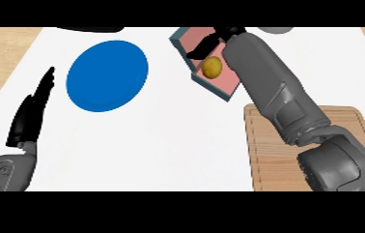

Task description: Pick the lemon from the cutting board and place it in the cardboard box

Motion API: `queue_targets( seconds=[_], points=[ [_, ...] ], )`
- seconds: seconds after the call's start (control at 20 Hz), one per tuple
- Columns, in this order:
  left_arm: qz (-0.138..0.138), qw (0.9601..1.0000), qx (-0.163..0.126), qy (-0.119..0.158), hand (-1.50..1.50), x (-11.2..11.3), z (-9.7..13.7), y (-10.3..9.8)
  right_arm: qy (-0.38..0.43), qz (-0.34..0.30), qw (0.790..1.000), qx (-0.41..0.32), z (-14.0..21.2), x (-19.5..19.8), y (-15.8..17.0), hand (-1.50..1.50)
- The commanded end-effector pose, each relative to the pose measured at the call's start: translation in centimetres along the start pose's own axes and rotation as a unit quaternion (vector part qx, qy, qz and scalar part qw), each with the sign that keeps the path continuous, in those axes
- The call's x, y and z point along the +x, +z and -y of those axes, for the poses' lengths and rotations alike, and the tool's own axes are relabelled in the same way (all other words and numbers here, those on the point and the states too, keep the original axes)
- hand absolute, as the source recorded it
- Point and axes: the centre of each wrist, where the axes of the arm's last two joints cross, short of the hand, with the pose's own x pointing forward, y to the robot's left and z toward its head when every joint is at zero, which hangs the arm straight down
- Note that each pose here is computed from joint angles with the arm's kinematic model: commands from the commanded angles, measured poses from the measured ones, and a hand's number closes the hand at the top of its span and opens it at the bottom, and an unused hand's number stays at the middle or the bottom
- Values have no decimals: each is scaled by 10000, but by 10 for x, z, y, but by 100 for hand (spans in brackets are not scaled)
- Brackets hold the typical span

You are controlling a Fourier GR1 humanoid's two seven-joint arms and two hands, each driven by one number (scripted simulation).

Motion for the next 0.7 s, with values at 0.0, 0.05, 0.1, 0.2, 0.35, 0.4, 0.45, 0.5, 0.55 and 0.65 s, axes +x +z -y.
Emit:
queue_targets(
  seconds=[0.0, 0.05, 0.1, 0.2, 0.35, 0.4, 0.45, 0.5, 0.55, 0.65],
  points=[
    [20, 10000, -7, -12, 0, 1, 4, -9, -202, 211, 9995, -95, -12, -1, 2, -150],
    [115, 9999, -12, 1, 0, 17, 6, -5, -262, 287, 9989, -258, 10, -2, 0, -150],
    [13, 10000, -18, 16, 0, 3, -1, -8, -385, 340, 9977, -438, 6, 13, -4, -150],
    [-43, 10000, 27, 26, 0, 2, 2, -7, -586, 689, 9936, -682, 22, 3, -2, -150],
    [-65, 9999, 84, 14, 0, -6, -1, 0, -1185, 786, 9835, -1119, 18, -9, 2, -150],
    [-121, 9999, 31, 74, 0, -8, 12, 6, -1428, 627, 9807, -1183, 17, -13, 3, -150],
    [-76, 9999, 75, 35, 0, -5, -1, -2, -1552, 690, 9779, -1221, 44, -8, 1, -150],
    [-92, 9999, 28, -92, 0, -1, -6, -5, -1668, 736, 9726, -1441, 36, -4, 0, -150],
    [-33, 10000, 17, -41, 0, 3, -3, -4, -1792, 713, 9701, -1475, 44, -16, 4, -150],
    [-135, 9999, 65, 38, 0, -4, -4, -2, -1977, 755, 9659, -1493, 76, -33, 11, -150]
  ],
)
